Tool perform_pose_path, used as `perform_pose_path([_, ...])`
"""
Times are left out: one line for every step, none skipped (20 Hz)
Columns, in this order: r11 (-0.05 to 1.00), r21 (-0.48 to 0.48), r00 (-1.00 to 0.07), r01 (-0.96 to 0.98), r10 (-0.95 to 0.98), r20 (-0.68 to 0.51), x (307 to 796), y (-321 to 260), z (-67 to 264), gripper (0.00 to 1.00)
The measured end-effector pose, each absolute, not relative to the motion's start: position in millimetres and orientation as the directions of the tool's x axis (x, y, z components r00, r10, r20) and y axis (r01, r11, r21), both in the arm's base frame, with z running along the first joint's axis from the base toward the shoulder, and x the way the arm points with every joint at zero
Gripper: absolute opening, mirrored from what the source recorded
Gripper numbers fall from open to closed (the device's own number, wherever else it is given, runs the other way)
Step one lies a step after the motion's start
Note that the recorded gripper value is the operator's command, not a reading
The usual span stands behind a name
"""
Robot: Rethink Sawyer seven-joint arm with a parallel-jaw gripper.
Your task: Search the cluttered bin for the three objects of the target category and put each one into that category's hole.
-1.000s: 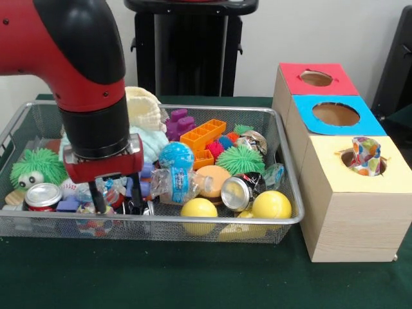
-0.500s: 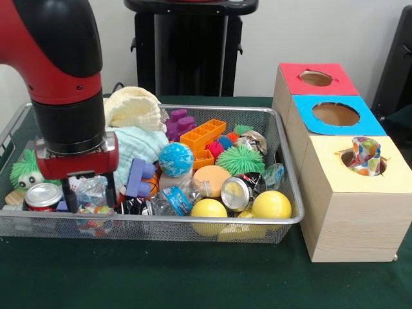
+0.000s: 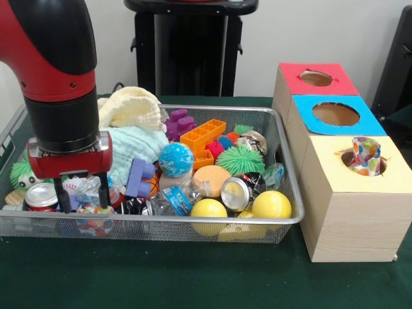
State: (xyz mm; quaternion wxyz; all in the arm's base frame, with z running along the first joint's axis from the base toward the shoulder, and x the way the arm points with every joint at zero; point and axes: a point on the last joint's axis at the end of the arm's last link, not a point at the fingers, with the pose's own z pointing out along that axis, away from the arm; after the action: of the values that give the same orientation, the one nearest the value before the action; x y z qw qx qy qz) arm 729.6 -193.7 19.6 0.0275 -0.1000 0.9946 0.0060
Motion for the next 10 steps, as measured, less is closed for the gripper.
perform_pose_path([0.98, 0.006, -0.978, -0.2, -0.199, -0.055, 729.5, -193.7, 19.2, 1.0])
perform_pose_path([0.98, 0.006, -0.978, -0.2, -0.199, -0.055, 729.3, -193.6, 18.8, 1.0])
perform_pose_path([0.98, 0.007, -0.978, -0.2, -0.199, -0.054, 729.0, -193.5, 18.3, 1.0])
perform_pose_path([0.98, 0.006, -0.978, -0.201, -0.2, -0.055, 728.3, -193.6, 17.4, 1.0])
perform_pose_path([0.979, 0.005, -0.978, -0.201, -0.201, -0.055, 727.6, -193.6, 16.9, 1.0])
perform_pose_path([0.979, 0.004, -0.978, -0.202, -0.202, -0.056, 727.0, -193.6, 16.3, 1.0])
perform_pose_path([0.979, 0.003, -0.978, -0.203, -0.203, -0.056, 725.8, -193.6, 15.3, 1.0])
perform_pose_path([0.979, 0.001, -0.977, -0.205, -0.204, -0.058, 723.7, -193.4, 13.3, 1.0])
perform_pose_path([0.978, 0.0, -0.977, -0.206, -0.206, -0.06, 721.5, -193.2, 11.3, 1.0])
perform_pose_path([0.978, 0.0, -0.976, -0.207, -0.207, -0.06, 720.3, -192.8, 10.3, 1.0])
